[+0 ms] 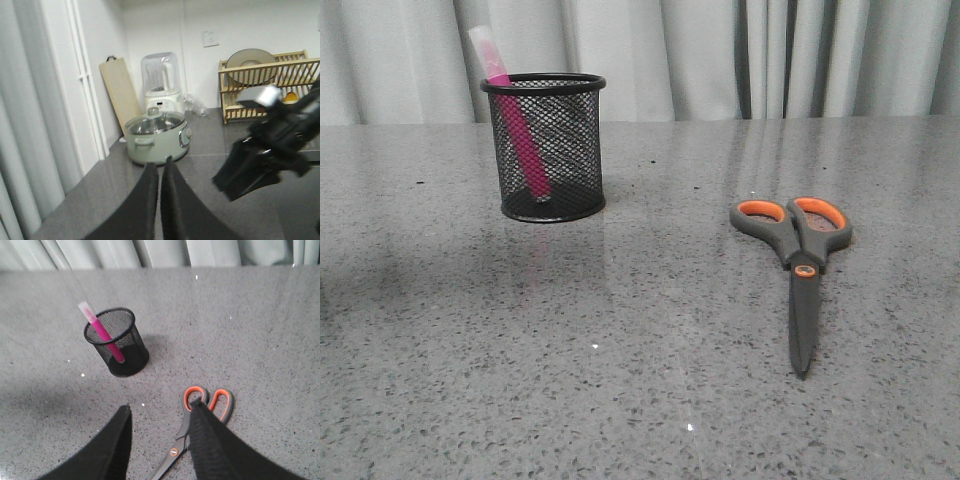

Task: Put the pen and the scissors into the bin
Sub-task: 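Move the right gripper over the grey-and-orange scissors, then lower the right gripper and grasp the scissors by the blades, lifting them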

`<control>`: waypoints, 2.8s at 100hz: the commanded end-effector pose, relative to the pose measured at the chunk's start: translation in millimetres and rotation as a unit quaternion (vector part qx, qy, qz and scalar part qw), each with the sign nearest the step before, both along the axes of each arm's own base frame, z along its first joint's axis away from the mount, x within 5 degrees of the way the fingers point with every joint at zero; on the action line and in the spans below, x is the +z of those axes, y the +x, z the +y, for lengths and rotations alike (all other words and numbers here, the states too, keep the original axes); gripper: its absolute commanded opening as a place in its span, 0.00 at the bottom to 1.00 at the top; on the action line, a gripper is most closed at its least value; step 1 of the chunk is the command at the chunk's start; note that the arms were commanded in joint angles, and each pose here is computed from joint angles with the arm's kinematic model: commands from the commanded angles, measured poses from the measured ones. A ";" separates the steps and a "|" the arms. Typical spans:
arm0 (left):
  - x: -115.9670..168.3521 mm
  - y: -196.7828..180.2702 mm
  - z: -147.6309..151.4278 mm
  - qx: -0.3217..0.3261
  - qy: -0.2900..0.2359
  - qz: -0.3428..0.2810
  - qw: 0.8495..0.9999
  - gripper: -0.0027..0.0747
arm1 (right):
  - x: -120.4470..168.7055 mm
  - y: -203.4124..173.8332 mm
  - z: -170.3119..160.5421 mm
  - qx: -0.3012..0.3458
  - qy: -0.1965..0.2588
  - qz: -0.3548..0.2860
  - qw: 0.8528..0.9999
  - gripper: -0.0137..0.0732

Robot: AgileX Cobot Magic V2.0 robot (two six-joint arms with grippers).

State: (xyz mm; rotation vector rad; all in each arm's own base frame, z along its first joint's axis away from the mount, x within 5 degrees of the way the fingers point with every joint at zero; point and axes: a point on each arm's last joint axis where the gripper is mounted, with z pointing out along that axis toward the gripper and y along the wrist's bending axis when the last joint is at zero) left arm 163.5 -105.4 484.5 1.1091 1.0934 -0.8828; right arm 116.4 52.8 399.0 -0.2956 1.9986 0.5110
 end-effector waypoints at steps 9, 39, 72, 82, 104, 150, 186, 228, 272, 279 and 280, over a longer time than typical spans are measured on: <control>23.5 -74.0 -0.1 -0.041 0.022 -0.080 0.996 0.01 | 20.7 36.9 11.9 0.020 -0.013 0.021 1.000 0.42; 15.0 -165.8 18.8 -0.058 0.043 -0.159 0.985 0.01 | 28.5 35.0 70.3 0.161 -0.041 -0.022 0.986 0.42; -16.2 -207.8 43.5 0.024 -0.016 -0.158 0.987 0.01 | -6.8 96.2 79.3 0.018 -0.292 0.041 0.955 0.13; -25.3 -215.8 47.4 0.033 -0.007 -0.171 0.985 0.01 | -17.4 111.6 93.3 0.019 -0.296 0.087 0.951 0.10; -29.9 -221.4 50.6 0.039 0.003 -0.185 0.982 0.01 | -29.8 135.4 122.4 0.011 -0.237 0.156 0.959 0.19; -35.9 -234.9 65.5 -0.010 0.010 -0.198 0.980 0.01 | -67.8 135.5 127.9 -0.047 -0.210 0.305 0.928 0.69; -39.5 -245.4 72.9 -0.047 0.009 -0.200 0.979 0.01 | -105.9 136.9 126.4 -0.117 -0.152 0.341 0.920 0.67; -39.9 -247.1 74.0 -0.046 0.008 -0.203 0.978 0.01 | -133.4 151.2 127.8 -0.153 -0.183 0.367 0.899 0.66; -39.6 -246.9 74.1 -0.045 0.005 -0.192 0.980 0.01 | -152.4 161.5 129.2 -0.170 -0.171 0.389 0.889 0.41; -39.5 -246.6 74.1 -0.043 0.004 -0.193 0.980 0.01 | -155.6 162.4 129.6 -0.170 -0.174 0.393 0.887 0.33; -39.5 -246.6 74.1 -0.043 0.004 -0.193 0.980 0.01 | -156.5 162.7 129.7 -0.171 -0.175 0.394 0.886 0.32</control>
